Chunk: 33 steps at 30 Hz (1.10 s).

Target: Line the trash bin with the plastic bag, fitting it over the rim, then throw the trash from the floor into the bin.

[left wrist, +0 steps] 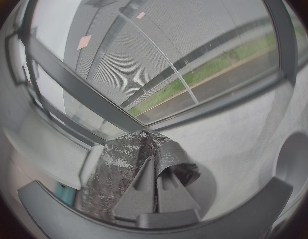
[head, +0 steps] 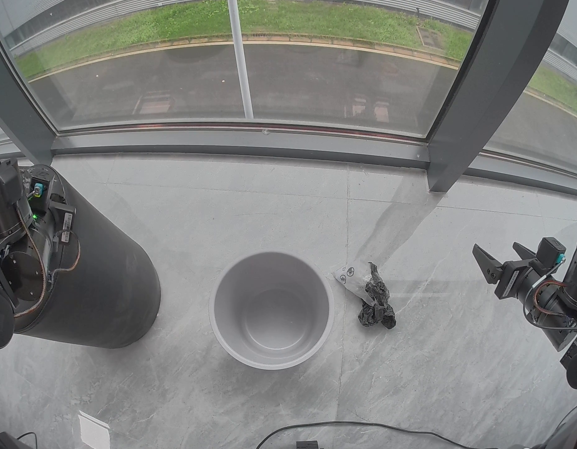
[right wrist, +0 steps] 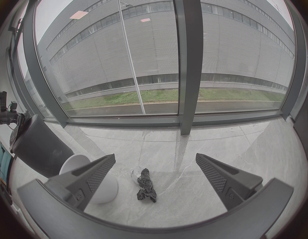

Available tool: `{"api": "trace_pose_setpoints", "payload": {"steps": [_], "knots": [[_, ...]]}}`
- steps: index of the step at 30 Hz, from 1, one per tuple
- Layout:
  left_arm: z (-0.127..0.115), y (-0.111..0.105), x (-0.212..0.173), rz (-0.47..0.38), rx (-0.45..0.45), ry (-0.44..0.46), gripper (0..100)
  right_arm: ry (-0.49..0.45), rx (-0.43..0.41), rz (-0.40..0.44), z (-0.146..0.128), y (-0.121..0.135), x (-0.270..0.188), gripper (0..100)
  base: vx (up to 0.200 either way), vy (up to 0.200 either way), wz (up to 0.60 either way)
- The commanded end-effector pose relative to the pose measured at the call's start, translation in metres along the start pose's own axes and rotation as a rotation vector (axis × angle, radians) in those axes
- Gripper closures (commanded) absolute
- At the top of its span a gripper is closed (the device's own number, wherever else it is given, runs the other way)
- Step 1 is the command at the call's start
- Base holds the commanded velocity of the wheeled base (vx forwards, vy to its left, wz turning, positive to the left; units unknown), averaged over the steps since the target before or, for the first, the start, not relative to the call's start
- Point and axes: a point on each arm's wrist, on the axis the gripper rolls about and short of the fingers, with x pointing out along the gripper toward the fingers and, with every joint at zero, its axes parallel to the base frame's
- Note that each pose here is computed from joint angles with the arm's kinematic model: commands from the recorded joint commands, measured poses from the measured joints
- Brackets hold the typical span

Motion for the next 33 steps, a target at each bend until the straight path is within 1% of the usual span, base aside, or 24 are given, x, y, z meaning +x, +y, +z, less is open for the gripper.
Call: {"api": "trace_pose_setpoints", "payload": {"steps": [1,3,4,5,6,7,8,10,11,12,13,14,15,17,18,20,21,22,23,25,27,29,32,33], "knots": [[0.025,0.016,-0.014,-0.233,-0.509,-0.182,100,-0.023,0.002,0.004,0.003,0.0,-0.003,0,0.0,0.0,0.0],[0.038,0.038,-0.028,-0.362,-0.779,-0.26,100,-0.024,0.002,0.004,0.003,0.0,-0.004,0,0.0,0.0,0.0],[0.043,0.047,-0.031,-0.398,-0.875,-0.275,100,-0.023,0.0,0.004,0.003,0.0,-0.004,0,0.0,0.0,0.0],[0.043,0.047,-0.031,-0.398,-0.875,-0.275,100,-0.023,0.0,0.004,0.003,0.0,-0.004,0,0.0,0.0,0.0],[0.046,0.066,-0.031,-0.387,-1.042,-0.22,100,-0.025,0.002,0.008,0.004,0.001,-0.004,0,0.0,0.0,0.0],[0.046,0.07,-0.03,-0.379,-1.082,-0.188,100,-0.023,0.001,0.014,0.003,0.002,-0.004,0,0.0,0.0,0.0],[0.047,0.072,-0.03,-0.377,-1.098,-0.177,100,-0.023,0.001,0.014,0.003,0.002,-0.004,0,0.0,0.0,0.0],[0.047,0.077,-0.024,-0.364,-1.231,-0.045,100,-0.022,0.002,0.024,0.003,0.004,-0.004,0,0.0,0.0,0.0],[0.047,0.078,-0.022,-0.365,-1.279,0.01,100,-0.02,0.001,0.032,0.003,0.006,-0.005,0,0.0,0.0,0.0],[0.047,0.078,-0.021,-0.364,-1.291,0.027,100,-0.021,0.002,0.033,0.003,0.006,-0.005,0,0.0,0.0,0.0],[0.047,0.078,-0.014,-0.36,-1.35,0.115,100,-0.019,0.001,0.042,0.002,0.008,-0.005,0,0.0,0.0,0.0],[0.047,0.078,-0.014,-0.36,-1.35,0.115,100,-0.019,0.001,0.042,0.002,0.008,-0.005,0,0.0,0.0,0.0],[0.048,0.078,-0.008,-0.409,-1.444,0.276,100,-0.016,0.001,0.051,0.002,0.01,-0.006,0,0.0,0.0,0.0],[0.048,0.081,-0.007,-0.479,-1.501,0.38,100,-0.014,0.001,0.056,0.001,0.01,-0.007,0,0.0,0.0,0.0],[0.047,0.087,-0.006,-0.572,-1.572,0.487,100,-0.014,0.001,0.06,0.001,0.011,-0.008,0,0.0,0.0,0.0],[0.042,0.098,-0.003,-0.706,-1.661,0.612,100,-0.015,0.001,0.063,0.001,0.011,-0.01,0,0.0,0.0,0.0],[0.038,0.105,0.001,-0.804,-1.706,0.675,100,-0.015,0.001,0.063,0.001,0.011,-0.011,0,0.0,0.0,0.0],[0.034,0.111,0.005,-0.891,-1.733,0.731,100,-0.013,0.001,0.065,0.001,0.011,-0.011,0,0.0,0.0,0.0],[0.028,0.115,0.01,-0.953,-1.754,0.782,100,-0.013,0.001,0.065,0.001,0.011,-0.011,0,0.0,0.0,0.0],[0.018,0.125,0.02,-1.097,-1.774,0.863,100,-0.011,0.0,0.066,0.0,0.011,-0.012,0,0.0,0.0,0.0],[0.01,0.127,0.027,-1.214,-1.768,0.929,100,-0.01,0.0,0.069,0.0,0.011,-0.012,0,0.0,0.0,0.0],[0.005,0.124,0.031,-1.343,-1.737,1.0,100,-0.009,0.001,0.075,0.0,0.013,-0.012,0,0.0,0.0,0.0],[-0.001,0.118,0.026,-1.476,-1.676,1.036,100,-0.002,0.0,0.079,-0.001,0.013,-0.012,0,0.0,0.0,0.0],[-0.001,0.117,0.026,-1.489,-1.666,1.035,100,-0.002,-0.002,0.08,-0.001,0.014,-0.012,0,0.0,0.0,0.0]]}}
